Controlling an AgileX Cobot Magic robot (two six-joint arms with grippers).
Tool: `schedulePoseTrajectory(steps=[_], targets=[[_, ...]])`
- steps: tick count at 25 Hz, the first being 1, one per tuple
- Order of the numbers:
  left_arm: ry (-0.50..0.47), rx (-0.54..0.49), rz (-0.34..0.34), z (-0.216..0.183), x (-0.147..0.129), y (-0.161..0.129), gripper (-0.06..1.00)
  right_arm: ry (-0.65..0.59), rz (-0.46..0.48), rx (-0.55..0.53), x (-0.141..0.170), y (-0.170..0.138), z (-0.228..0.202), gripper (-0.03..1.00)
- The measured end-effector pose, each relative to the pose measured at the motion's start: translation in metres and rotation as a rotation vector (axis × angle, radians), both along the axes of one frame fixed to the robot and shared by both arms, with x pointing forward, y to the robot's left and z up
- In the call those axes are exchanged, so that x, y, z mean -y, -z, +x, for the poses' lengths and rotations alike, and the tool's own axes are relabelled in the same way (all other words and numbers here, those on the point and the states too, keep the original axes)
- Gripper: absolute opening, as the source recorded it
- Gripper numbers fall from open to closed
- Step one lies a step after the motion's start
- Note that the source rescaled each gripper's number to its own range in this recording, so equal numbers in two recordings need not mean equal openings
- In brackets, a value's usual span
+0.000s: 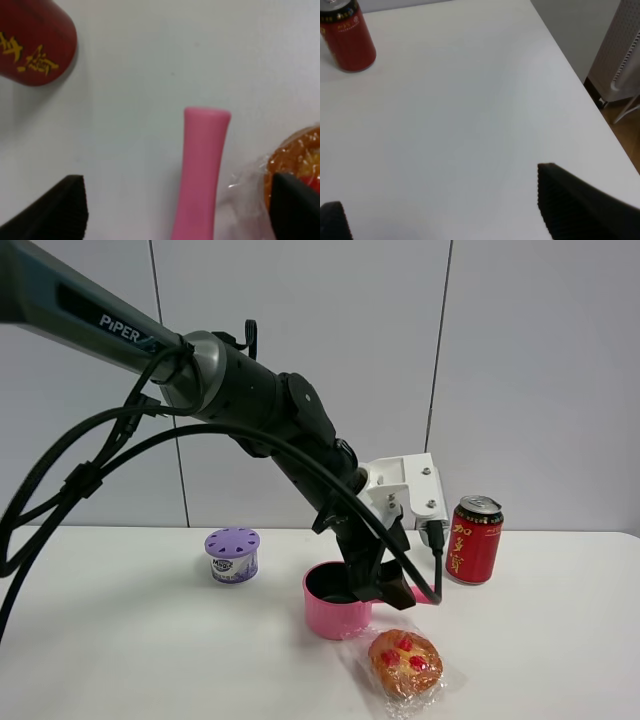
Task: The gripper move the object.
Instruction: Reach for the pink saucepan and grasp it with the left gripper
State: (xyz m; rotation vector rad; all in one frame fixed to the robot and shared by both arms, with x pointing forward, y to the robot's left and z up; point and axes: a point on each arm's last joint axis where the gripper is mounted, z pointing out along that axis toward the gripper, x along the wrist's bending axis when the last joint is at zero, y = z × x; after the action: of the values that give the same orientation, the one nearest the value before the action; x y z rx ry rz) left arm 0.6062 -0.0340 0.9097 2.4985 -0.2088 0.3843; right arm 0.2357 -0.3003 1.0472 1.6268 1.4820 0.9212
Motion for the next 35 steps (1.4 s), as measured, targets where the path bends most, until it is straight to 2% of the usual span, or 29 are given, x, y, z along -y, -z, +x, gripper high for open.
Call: schedulePoseTrajectory(steps=[6, 12, 29, 32, 35], targets=[[-0.007, -0.019, 0.020, 0.001, 0.001, 0.020, 0.92, 0.000, 0.000, 0.000, 0.000, 0.000, 0.000, 1.00], [-0.013, 0.028, 0.013, 0.005, 0.001, 0.020, 0.92, 0.000, 0.000, 0.000, 0.000, 0.000, 0.000, 1.00], [0.020, 0.061, 0.035, 0.007, 0.001, 0.031, 0.92, 0.000, 0.000, 0.000, 0.000, 0.000, 0.000, 1.00], [0.018, 0.061, 0.037, 0.007, 0.001, 0.033, 0.87, 0.000, 0.000, 0.000, 0.000, 0.000, 0.000, 1.00], [0.020, 0.062, 0.038, 0.007, 0.001, 0.034, 0.77, 0.000, 0.000, 0.000, 0.000, 0.000, 0.000, 1.00]])
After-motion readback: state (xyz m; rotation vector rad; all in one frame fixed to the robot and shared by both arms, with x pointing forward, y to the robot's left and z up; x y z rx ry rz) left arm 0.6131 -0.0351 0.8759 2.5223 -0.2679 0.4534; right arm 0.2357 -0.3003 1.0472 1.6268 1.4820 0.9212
